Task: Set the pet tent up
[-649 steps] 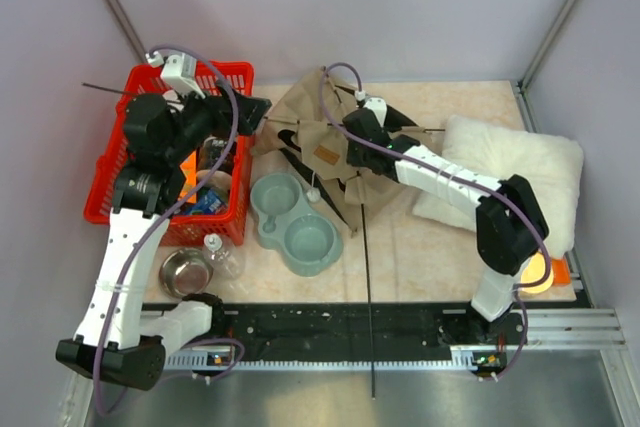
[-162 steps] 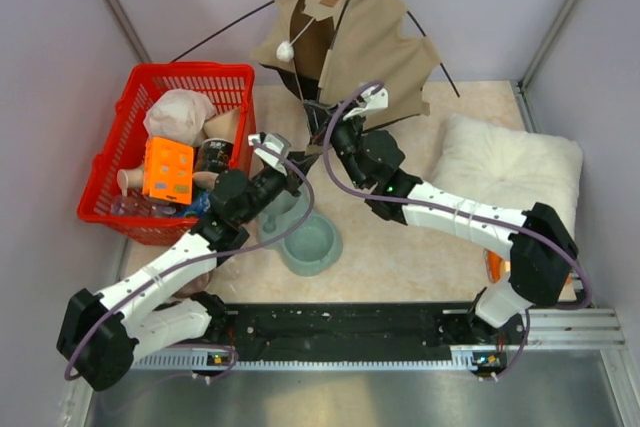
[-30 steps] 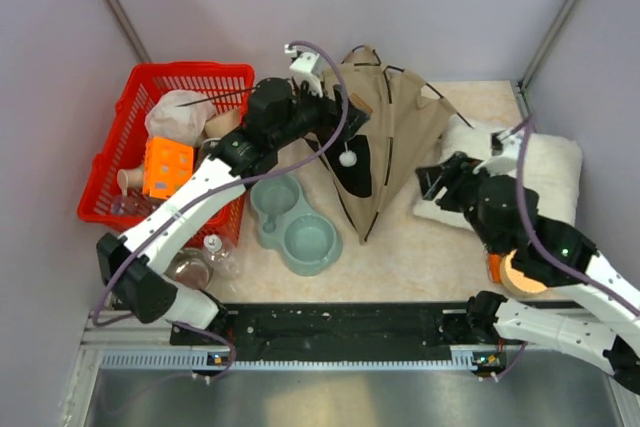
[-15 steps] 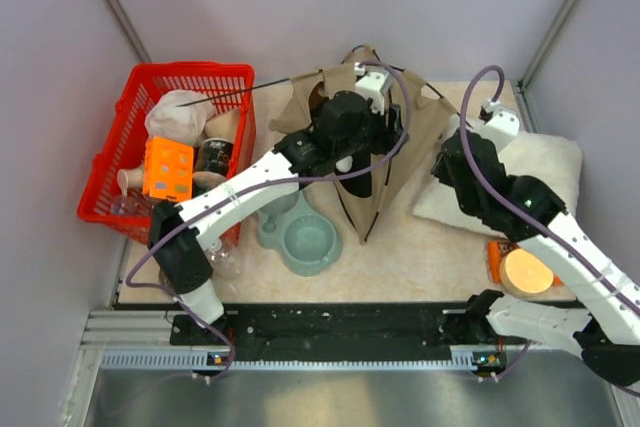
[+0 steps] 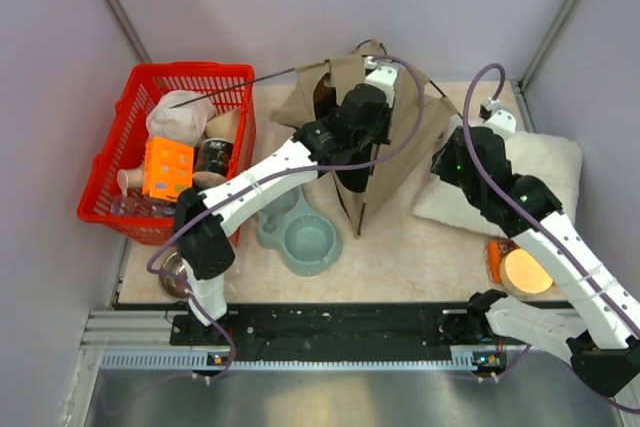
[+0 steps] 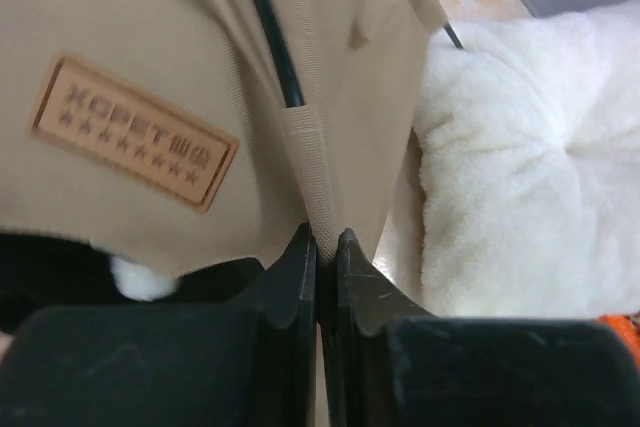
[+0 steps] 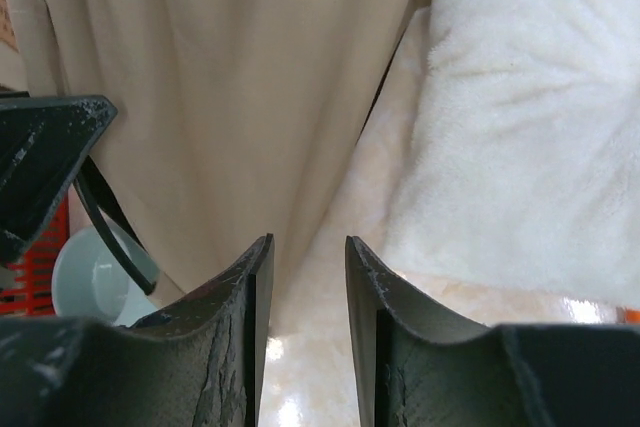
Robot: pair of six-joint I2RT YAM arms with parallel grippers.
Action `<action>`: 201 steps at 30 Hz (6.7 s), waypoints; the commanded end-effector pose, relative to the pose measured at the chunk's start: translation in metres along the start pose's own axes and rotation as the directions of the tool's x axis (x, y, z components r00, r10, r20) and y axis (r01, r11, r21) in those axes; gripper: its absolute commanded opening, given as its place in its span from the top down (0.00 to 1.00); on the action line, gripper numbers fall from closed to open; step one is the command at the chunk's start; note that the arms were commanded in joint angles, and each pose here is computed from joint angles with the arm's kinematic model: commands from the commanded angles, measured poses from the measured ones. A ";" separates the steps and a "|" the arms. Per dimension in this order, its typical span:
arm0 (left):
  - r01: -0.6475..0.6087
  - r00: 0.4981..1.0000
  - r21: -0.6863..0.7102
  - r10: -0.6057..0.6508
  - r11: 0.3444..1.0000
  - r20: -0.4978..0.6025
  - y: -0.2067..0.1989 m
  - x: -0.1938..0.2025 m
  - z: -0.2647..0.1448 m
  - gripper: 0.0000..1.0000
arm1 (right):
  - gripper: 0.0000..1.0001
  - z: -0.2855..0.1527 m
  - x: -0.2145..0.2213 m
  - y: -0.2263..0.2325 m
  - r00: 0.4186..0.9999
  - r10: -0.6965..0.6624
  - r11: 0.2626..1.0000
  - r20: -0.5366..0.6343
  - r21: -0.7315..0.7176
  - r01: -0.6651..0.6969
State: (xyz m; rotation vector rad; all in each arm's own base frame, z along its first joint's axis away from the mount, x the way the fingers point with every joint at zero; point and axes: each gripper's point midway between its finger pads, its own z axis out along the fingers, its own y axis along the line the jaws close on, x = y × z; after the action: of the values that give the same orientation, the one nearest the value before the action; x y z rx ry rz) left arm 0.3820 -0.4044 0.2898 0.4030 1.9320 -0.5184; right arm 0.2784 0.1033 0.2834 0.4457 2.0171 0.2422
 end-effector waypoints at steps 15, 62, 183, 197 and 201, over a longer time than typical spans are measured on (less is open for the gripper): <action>-0.386 0.804 -0.125 0.400 0.914 0.441 0.011 -0.174 -0.108 1.00 | 0.49 -0.055 -0.095 0.059 0.965 0.006 0.941 0.262 -0.328 0.083; -0.702 0.606 0.051 0.559 0.710 0.566 0.007 -0.100 -0.176 1.00 | 0.45 -0.066 0.109 -0.042 0.862 -0.359 0.915 -0.358 -0.318 0.249; -0.117 0.794 0.277 -0.077 0.954 0.603 0.007 0.030 -0.154 0.69 | 1.00 -0.082 -0.042 0.250 0.938 0.292 0.488 -0.187 -0.814 -0.314; -0.112 0.826 0.247 -0.048 0.962 0.562 0.021 0.042 -0.170 1.00 | 1.00 -0.044 -0.024 0.222 0.973 0.227 0.664 -0.046 -0.724 -0.189; -0.119 0.837 0.243 -0.034 0.963 0.546 0.025 0.047 -0.175 1.00 | 1.00 -0.031 -0.020 0.214 0.977 0.214 0.707 -0.004 -0.690 -0.158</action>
State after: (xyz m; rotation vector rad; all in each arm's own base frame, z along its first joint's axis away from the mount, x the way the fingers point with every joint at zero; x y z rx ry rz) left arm 0.2457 -0.2987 0.2921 0.4317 1.3286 -0.7800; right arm 0.2901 0.3072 0.3938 0.1556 1.6782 1.1973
